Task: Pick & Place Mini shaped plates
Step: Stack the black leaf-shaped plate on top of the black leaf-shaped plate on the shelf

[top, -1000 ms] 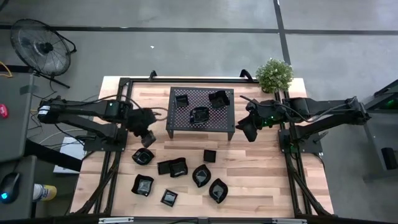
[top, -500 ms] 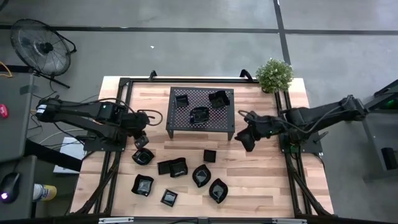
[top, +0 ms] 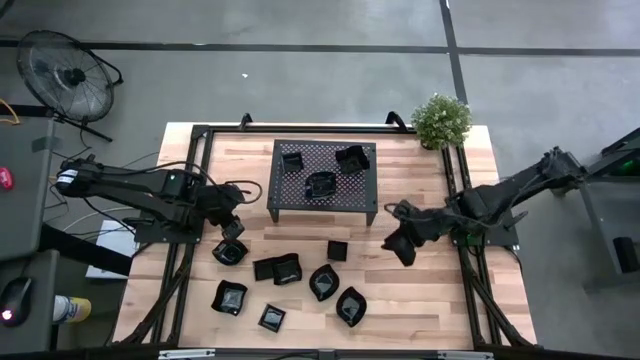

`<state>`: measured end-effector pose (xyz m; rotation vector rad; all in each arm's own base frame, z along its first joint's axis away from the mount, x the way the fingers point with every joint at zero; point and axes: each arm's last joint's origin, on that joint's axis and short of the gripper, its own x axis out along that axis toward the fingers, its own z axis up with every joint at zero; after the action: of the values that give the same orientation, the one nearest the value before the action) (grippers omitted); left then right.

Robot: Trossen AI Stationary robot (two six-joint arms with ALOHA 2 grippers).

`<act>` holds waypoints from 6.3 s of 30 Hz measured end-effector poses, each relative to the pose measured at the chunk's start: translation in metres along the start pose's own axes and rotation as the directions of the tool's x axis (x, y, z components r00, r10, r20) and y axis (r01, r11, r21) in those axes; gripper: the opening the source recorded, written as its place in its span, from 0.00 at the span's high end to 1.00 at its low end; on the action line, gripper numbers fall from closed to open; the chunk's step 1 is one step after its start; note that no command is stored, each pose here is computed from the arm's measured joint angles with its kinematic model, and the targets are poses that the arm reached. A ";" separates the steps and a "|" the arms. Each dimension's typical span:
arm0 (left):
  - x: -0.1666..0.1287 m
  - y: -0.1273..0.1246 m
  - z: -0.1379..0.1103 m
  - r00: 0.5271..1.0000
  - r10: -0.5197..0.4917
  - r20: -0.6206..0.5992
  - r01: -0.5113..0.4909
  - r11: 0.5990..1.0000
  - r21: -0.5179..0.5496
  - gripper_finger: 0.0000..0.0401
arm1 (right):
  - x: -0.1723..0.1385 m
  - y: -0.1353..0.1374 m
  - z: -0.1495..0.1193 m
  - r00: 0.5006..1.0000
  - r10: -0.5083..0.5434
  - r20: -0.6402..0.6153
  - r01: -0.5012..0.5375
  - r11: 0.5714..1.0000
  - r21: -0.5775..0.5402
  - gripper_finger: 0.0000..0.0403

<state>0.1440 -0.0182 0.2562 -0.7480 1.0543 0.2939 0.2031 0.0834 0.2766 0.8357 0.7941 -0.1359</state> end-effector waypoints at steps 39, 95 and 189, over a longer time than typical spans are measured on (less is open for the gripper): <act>-0.041 0.016 -0.017 0.976 -0.146 0.163 0.092 0.950 0.299 0.66 | 0.141 0.017 -0.076 0.965 -0.023 -0.260 0.143 0.881 0.452 0.68; -0.057 0.025 -0.026 0.949 -0.222 0.225 0.150 0.943 0.297 0.66 | 0.173 0.009 -0.078 0.970 -0.006 -0.242 0.072 0.962 0.264 0.86; -0.056 0.026 -0.028 0.956 -0.219 0.196 0.154 0.940 0.303 0.66 | 0.193 0.009 -0.077 0.977 0.092 -0.191 -0.030 0.953 0.302 0.98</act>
<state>0.0838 -0.0113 0.2863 -0.5346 0.7800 0.0572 0.2999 0.1806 0.1198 1.1729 0.9526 -0.1175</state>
